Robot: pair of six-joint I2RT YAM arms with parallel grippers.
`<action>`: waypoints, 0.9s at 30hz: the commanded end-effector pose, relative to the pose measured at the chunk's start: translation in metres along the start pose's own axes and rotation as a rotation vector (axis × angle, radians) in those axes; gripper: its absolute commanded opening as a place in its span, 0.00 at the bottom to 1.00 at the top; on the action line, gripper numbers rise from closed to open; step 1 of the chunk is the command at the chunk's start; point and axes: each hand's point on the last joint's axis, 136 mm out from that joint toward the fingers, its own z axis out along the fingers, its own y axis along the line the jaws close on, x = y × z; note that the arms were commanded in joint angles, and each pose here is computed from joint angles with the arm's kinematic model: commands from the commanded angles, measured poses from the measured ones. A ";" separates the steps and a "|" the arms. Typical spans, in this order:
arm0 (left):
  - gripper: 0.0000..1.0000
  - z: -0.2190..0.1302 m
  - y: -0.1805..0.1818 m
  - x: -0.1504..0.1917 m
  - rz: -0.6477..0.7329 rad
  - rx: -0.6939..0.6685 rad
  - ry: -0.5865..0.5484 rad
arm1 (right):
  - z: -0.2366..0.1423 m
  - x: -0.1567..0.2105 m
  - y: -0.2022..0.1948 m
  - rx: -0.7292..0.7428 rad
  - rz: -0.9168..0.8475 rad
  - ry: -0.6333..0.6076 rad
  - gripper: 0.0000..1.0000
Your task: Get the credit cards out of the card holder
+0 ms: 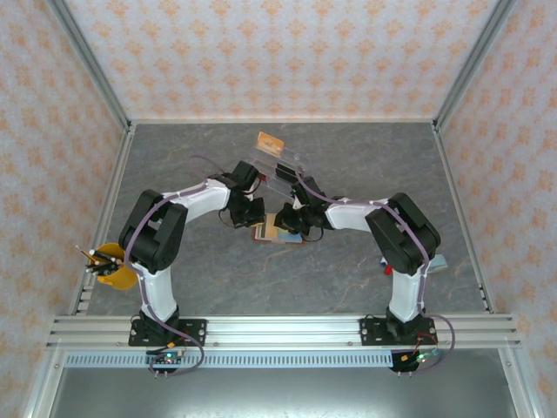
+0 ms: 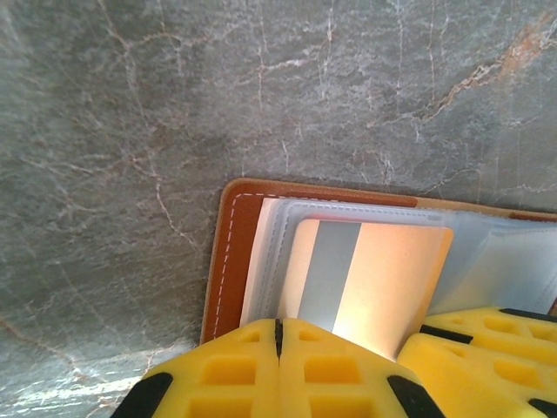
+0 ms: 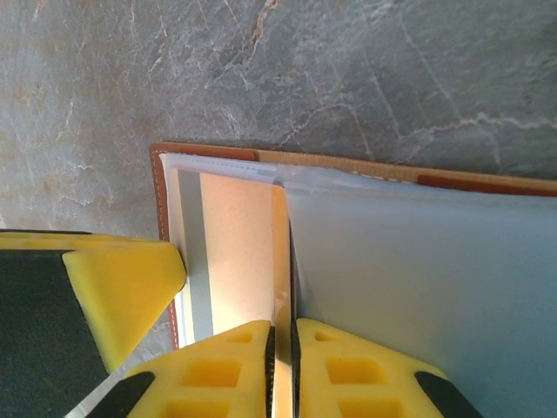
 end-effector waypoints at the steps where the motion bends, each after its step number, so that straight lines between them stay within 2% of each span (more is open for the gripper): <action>1: 0.03 0.019 0.008 0.011 -0.003 -0.021 0.053 | 0.000 0.000 0.025 -0.098 -0.030 0.008 0.14; 11: 0.04 0.014 0.008 0.009 0.000 -0.025 0.036 | -0.014 -0.006 0.016 -0.052 -0.029 -0.046 0.00; 16: 0.09 0.009 0.008 0.006 0.008 -0.032 0.021 | -0.021 -0.006 0.003 0.007 -0.031 -0.066 0.00; 18: 0.10 -0.003 0.001 0.002 0.020 -0.014 -0.006 | -0.023 -0.005 -0.003 0.030 -0.029 -0.071 0.00; 27: 0.08 0.001 0.003 0.003 0.018 -0.023 0.008 | -0.019 -0.001 -0.003 0.007 -0.006 -0.045 0.00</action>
